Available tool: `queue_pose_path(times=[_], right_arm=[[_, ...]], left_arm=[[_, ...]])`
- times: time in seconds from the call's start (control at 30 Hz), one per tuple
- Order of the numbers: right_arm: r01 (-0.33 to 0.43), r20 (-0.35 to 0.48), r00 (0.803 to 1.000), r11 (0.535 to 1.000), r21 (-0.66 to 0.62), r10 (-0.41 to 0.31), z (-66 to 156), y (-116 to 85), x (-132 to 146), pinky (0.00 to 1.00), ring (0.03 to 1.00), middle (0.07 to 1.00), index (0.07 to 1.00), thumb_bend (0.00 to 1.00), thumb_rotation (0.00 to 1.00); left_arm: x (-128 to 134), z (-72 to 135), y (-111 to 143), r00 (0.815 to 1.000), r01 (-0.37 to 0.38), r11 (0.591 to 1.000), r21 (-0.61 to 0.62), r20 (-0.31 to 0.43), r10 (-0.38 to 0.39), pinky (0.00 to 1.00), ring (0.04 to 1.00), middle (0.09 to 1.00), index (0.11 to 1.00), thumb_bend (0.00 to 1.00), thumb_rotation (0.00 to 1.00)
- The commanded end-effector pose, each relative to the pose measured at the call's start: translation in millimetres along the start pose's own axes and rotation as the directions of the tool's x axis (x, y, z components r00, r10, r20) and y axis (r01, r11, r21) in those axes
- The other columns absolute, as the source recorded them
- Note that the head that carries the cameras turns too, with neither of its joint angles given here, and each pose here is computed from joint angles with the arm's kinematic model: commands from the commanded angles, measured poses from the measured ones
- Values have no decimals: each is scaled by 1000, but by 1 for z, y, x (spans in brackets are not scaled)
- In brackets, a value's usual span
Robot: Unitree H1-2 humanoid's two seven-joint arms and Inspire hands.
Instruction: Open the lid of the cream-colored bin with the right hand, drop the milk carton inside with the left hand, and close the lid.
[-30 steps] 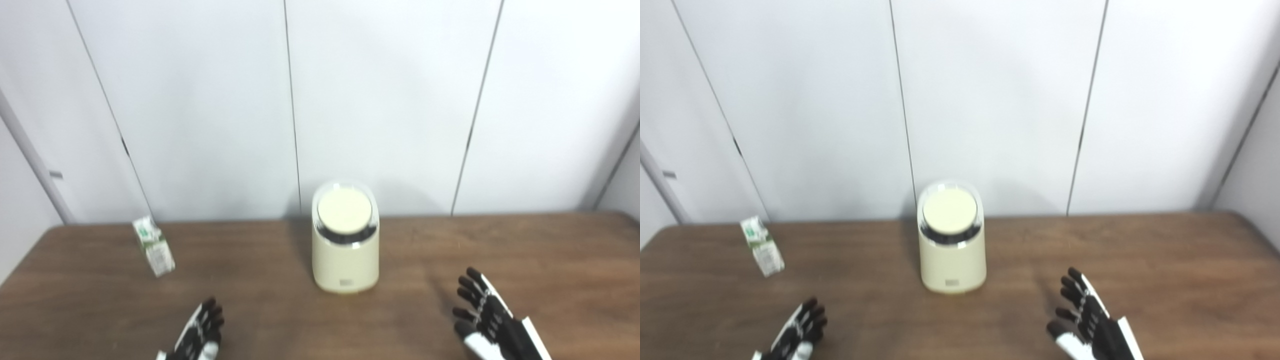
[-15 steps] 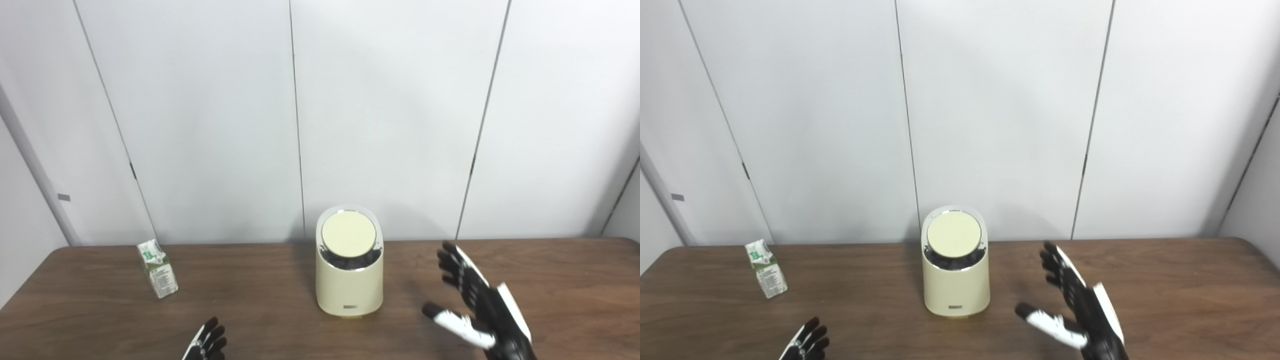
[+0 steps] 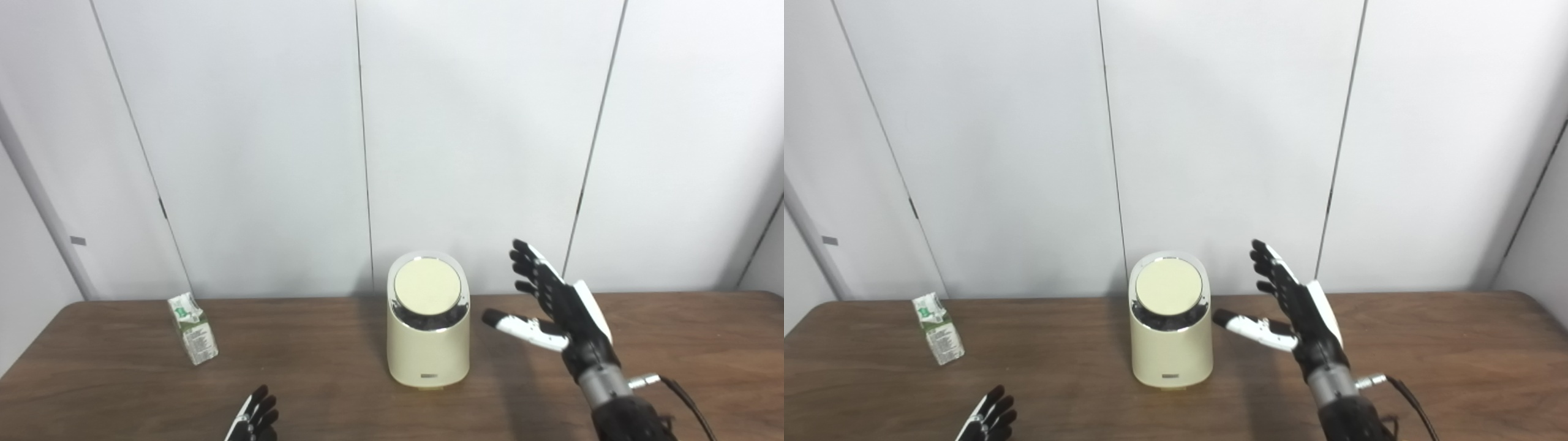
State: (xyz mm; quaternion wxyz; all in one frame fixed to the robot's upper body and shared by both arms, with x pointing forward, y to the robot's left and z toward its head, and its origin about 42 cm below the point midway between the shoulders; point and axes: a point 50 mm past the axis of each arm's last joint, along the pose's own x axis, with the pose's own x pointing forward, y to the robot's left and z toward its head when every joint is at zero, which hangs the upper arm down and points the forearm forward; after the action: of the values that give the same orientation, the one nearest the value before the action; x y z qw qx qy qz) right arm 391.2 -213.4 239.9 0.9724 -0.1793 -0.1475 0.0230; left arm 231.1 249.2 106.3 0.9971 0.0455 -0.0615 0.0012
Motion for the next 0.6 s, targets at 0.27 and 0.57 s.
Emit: queue_pose_path(times=[0.27, 0.57], right_arm=[[-31, 69, 997, 988, -153, 42, 25, 2, 65, 822, 894, 890, 900, 870, 367], [-52, 49, 997, 977, -205, 63, 33, 6, 94, 828, 881, 880, 896, 873, 359]], left_arm=[[-10, -24, -16, 997, 14, 1000, -24, -74, -16, 930, 919, 936, 996, 294, 699], [-11, -24, -21, 997, 26, 999, -30, -76, -28, 931, 923, 936, 994, 291, 704]])
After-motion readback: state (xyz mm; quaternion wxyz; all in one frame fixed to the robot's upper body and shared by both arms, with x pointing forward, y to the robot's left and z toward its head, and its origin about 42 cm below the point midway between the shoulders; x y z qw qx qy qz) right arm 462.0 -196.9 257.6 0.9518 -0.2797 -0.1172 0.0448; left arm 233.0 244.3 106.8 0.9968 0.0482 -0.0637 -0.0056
